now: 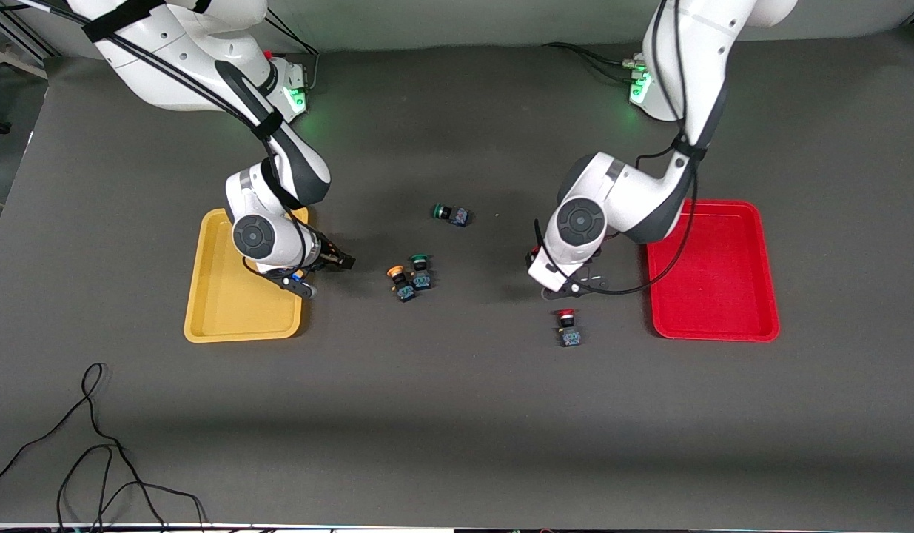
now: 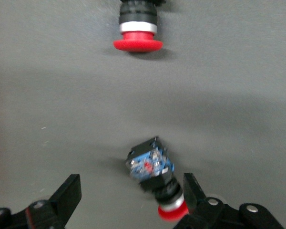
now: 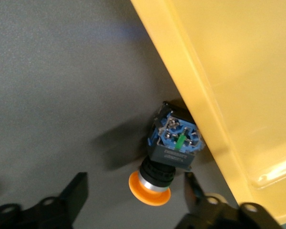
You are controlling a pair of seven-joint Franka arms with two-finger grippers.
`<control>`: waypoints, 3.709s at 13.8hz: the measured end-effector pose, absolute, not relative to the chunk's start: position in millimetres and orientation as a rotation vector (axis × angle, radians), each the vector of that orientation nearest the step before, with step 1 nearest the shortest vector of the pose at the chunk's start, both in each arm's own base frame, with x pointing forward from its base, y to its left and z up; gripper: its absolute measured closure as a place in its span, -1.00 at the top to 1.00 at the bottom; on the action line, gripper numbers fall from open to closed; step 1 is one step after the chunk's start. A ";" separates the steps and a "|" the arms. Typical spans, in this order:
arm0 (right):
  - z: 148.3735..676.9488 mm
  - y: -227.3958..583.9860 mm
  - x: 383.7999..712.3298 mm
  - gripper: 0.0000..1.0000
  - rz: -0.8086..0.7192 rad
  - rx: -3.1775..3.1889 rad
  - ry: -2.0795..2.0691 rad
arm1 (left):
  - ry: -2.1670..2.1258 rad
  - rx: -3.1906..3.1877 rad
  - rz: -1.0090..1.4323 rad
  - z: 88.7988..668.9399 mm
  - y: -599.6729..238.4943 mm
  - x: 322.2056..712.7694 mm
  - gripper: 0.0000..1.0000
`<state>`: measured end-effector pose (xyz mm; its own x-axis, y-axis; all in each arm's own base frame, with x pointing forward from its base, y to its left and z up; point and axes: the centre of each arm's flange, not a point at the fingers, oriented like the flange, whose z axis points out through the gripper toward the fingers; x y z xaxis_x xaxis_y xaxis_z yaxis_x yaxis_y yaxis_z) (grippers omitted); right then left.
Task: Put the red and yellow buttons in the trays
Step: 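Grasp the orange button with the right gripper while the left gripper grasps red, then release the orange button into the yellow tray while the left gripper releases red, then grasp another orange button with the right gripper while the left gripper grasps red, then place the red button in the red tray while the right gripper lifts orange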
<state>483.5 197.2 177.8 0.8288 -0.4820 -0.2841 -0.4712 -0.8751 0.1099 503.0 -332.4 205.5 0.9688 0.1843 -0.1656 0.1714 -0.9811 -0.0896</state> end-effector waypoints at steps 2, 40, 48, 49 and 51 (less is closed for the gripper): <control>174.0 196.2 483.3 0.18 -0.481 2.969 -0.779 | -0.313 -3.045 0.253 186.9 -330.1 503.4 0.87; 182.1 352.0 533.6 1.00 -0.167 3.199 -0.367 | -0.383 -3.151 0.199 217.3 -279.5 625.6 1.00; 170.2 354.9 532.8 0.58 -0.137 3.187 -0.281 | -0.434 -3.186 0.124 185.6 -288.3 633.6 -0.19; 170.1 353.4 533.6 0.74 -0.126 3.181 -0.266 | -0.441 -3.185 0.122 190.7 -287.7 636.1 -0.19; 171.5 349.8 537.9 0.92 -0.111 3.180 -0.267 | -0.434 -3.153 0.183 215.4 -281.1 638.4 -0.19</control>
<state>537.9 349.8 171.5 0.9836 -0.1645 -0.0734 -0.1680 -0.9847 -0.0452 638.4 -281.1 215.4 0.9563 0.2668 -0.1198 0.2721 -0.9618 0.0300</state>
